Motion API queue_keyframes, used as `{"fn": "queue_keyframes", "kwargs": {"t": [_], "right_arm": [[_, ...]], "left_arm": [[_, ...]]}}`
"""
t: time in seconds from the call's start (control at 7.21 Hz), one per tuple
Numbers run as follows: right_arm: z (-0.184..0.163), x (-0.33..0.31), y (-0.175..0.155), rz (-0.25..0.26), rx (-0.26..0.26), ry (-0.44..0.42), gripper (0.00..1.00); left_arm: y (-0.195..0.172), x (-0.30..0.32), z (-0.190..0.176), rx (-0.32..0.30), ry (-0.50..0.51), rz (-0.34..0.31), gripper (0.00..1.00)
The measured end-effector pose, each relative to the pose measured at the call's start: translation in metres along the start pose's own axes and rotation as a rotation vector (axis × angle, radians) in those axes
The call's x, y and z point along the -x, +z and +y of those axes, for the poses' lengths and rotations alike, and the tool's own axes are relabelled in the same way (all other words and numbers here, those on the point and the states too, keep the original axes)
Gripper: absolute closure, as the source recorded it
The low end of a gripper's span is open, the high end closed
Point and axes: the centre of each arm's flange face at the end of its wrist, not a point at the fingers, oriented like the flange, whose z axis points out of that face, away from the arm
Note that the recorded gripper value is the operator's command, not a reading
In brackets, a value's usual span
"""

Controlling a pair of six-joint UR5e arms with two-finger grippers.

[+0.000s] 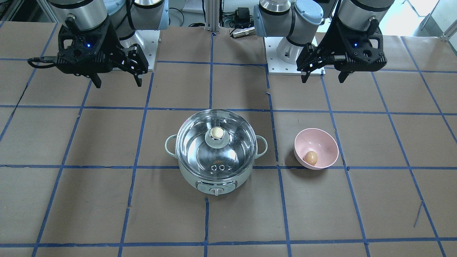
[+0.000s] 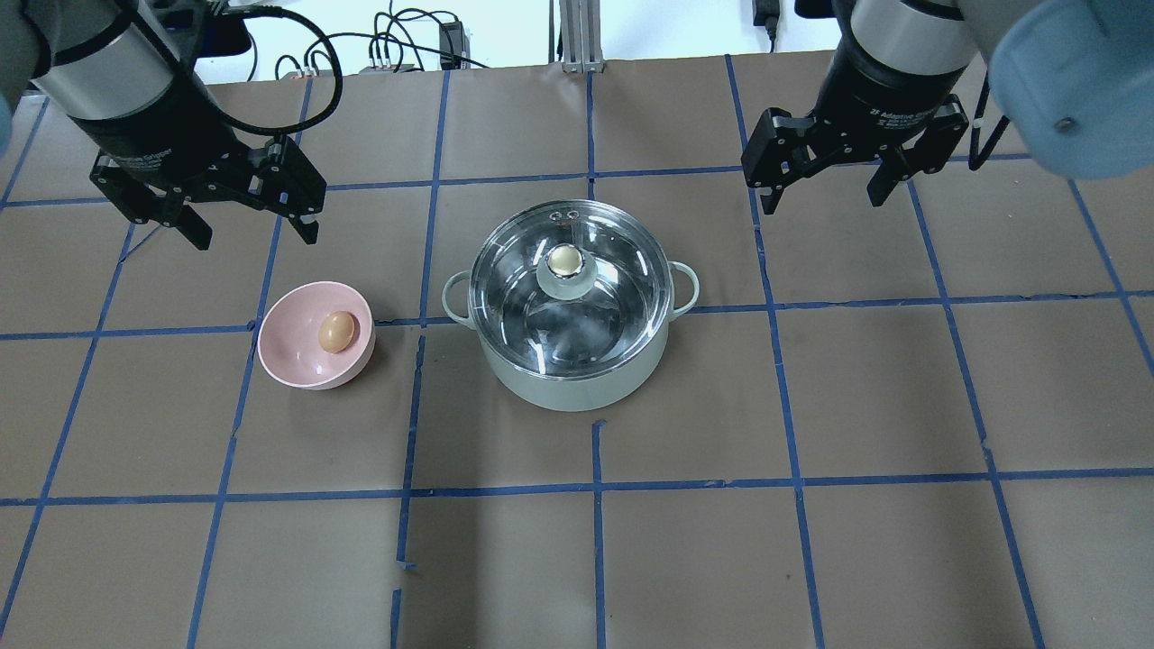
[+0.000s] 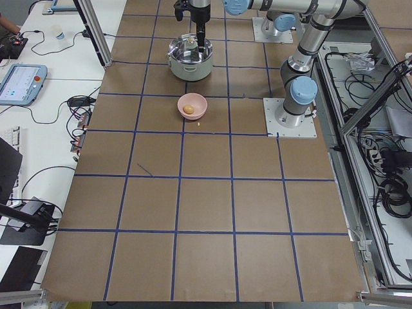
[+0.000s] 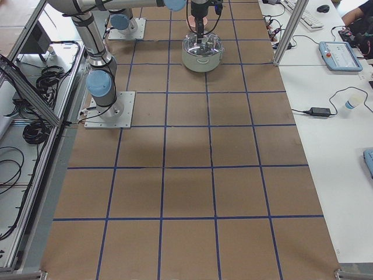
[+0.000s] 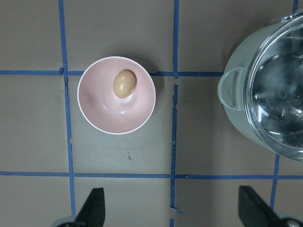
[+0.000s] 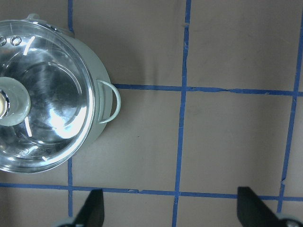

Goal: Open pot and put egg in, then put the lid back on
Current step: 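Move the right gripper toward the lid knob while the left approaches the bowl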

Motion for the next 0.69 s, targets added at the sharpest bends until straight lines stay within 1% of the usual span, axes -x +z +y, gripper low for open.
{"fn": "queue_keyframes", "kwargs": {"t": [0.14,0.42,0.69], "right_arm": [[0.0,0.0,0.001,0.0,0.001,-0.011,0.0],[0.001,0.001,0.004,-0.001,0.007,-0.02,0.0],[0.0,0.002,0.007,-0.002,0.01,-0.021,0.0]], "left_arm": [[0.006,0.004,-0.002,0.013,0.003,0.001,0.0],[0.033,0.023,-0.01,0.057,0.006,0.01,0.0],[0.06,0.055,-0.015,0.073,0.015,0.019,0.0]]}}
